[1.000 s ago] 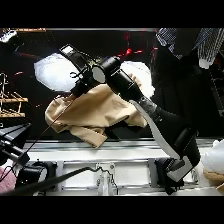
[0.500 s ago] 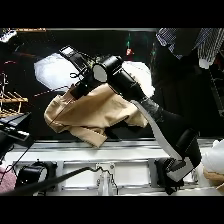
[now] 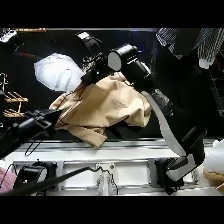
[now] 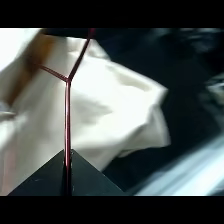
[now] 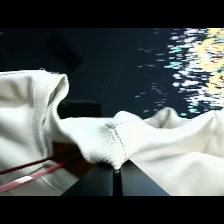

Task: Fold the clothes and pants, and hang the long-sleeved shirts on hangers.

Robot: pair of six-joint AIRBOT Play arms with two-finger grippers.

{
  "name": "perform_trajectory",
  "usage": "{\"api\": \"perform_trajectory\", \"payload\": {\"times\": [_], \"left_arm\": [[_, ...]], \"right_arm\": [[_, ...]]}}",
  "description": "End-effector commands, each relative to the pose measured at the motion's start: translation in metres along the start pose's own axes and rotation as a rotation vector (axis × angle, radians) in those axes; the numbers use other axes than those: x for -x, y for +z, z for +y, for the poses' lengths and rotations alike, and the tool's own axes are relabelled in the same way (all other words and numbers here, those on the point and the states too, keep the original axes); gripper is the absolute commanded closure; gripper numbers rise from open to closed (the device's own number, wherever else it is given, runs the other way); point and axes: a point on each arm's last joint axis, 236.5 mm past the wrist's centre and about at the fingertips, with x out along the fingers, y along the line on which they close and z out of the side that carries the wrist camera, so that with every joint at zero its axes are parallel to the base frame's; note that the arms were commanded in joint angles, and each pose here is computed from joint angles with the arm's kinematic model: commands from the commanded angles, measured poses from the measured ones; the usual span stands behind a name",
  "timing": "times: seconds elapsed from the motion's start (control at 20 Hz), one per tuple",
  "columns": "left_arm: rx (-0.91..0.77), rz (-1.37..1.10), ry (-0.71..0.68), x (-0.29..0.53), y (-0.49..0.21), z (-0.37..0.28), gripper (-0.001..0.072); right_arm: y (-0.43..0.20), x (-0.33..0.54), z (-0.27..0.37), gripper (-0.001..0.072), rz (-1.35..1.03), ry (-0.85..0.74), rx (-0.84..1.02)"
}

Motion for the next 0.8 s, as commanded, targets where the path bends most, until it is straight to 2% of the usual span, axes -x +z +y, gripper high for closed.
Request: {"api": "perform_trajectory", "payload": {"times": [0.0, 0.3, 0.5, 0.75], "left_arm": [[0.145, -0.061, -0.218, -0.039, 0.027, -0.018, 0.0696], [0.421, -0.242, -0.373, -0.069, 0.076, 0.050, 0.0696], [0.579, -0.345, -0.400, -0.070, 0.089, 0.106, 0.0696], [0.701, -0.257, -0.622, -0.077, 0.061, 0.102, 0.0696]], "right_arm": [[0.003, 0.004, -0.014, 0.0682, -0.012, -0.002, -0.025], [0.005, 0.004, -0.018, 0.0682, -0.021, -0.010, -0.005], [0.014, 0.005, -0.027, 0.0682, -0.062, -0.050, 0.008], [0.044, 0.010, -0.060, 0.0682, -0.192, -0.152, 0.029]]}}
